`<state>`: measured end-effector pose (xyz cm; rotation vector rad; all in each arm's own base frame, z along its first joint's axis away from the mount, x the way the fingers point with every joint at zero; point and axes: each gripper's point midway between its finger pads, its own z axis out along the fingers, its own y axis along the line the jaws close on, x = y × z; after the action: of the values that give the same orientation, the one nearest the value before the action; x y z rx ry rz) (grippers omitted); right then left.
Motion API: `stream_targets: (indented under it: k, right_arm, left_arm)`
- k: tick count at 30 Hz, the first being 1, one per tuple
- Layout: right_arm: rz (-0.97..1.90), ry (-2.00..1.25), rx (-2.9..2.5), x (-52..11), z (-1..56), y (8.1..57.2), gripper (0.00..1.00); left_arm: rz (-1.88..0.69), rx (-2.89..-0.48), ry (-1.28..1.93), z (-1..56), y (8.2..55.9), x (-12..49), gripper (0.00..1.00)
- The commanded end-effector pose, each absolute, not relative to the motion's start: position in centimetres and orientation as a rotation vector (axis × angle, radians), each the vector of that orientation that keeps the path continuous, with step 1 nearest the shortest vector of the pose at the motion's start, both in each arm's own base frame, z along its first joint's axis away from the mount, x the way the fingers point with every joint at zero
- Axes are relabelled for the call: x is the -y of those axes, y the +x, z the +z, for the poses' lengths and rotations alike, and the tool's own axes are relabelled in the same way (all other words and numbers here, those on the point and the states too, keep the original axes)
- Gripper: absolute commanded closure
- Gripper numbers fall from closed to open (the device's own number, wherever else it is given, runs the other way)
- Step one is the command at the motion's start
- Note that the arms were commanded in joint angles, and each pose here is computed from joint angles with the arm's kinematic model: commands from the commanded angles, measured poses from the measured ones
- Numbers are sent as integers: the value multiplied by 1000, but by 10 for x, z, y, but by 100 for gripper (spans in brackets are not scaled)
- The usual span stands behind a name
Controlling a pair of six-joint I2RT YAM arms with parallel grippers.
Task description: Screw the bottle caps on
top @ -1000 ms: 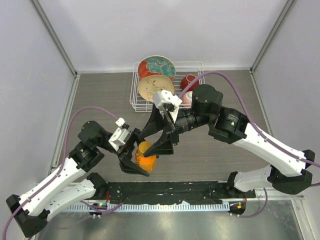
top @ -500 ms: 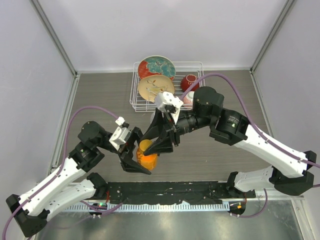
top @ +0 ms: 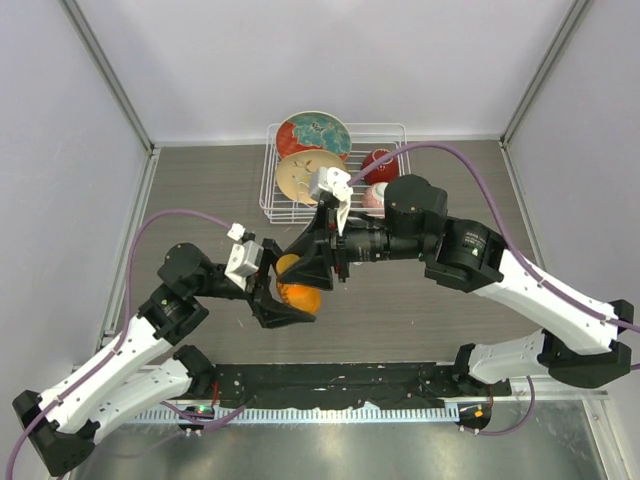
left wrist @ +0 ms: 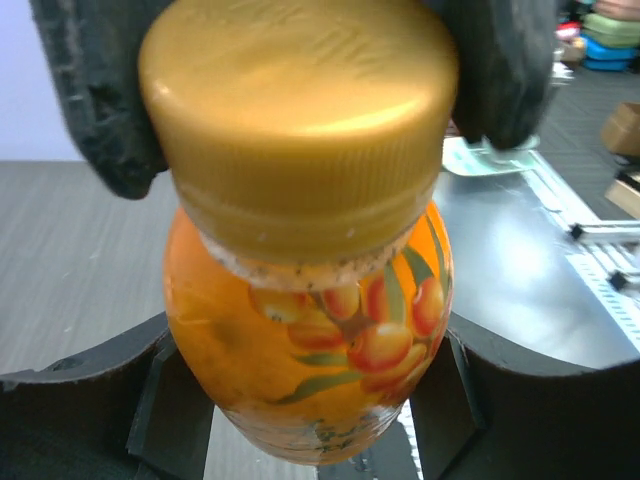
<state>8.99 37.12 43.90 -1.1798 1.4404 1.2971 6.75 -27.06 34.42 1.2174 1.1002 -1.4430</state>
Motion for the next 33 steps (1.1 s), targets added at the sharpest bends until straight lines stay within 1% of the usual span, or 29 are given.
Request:
stream_targets:
  k: [1, 2, 3, 4, 5, 7, 12, 15, 18, 22, 25, 30, 33]
  right_arm:
    - [891, -949, -1777, -368, 378, 145, 99]
    - [788, -885, -1810, -364, 371, 158, 99]
    - [745, -855, -1827, -364, 367, 162, 99]
    - [719, -845, -1835, -365, 365, 160, 99]
    - [629, -792, -1853, -358, 362, 170, 99]
    - [554, -777, -1860, -361, 358, 168, 99]
    - [230, -617, -1854, -334, 352, 192, 99]
    - [125, -522, -1844, -319, 352, 201, 99]
    - [89, -427, -1849, -312, 352, 205, 99]
    - [-42, -289, -1827, -297, 352, 216, 99]
    - [-102, -250, -1802, -302, 352, 217, 99]
    - [-94, -219, -1789, -320, 354, 221, 99]
    - [0, -229, -1797, -328, 363, 218, 89]
  left_arm:
    - [-1149, -1117, 939, 364, 132, 270, 100]
    - [-1111, -1141, 891, 364, 143, 268, 100]
    - [-1048, -1179, 811, 363, 160, 264, 100]
    - [-1014, -1192, 771, 364, 168, 261, 100]
    - [-978, -1196, 747, 364, 175, 259, 100]
    - [-905, -1203, 690, 364, 189, 251, 100]
    - [-884, -1216, 689, 359, 191, 250, 100]
    - [-879, -1219, 693, 356, 190, 248, 100]
    - [-856, -1224, 681, 353, 193, 246, 100]
    - [-836, -1237, 658, 348, 197, 242, 100]
    - [-810, -1253, 626, 344, 203, 238, 100]
    - [-757, -1325, 583, 322, 214, 232, 100]
    - [-752, -1334, 578, 318, 214, 230, 100]
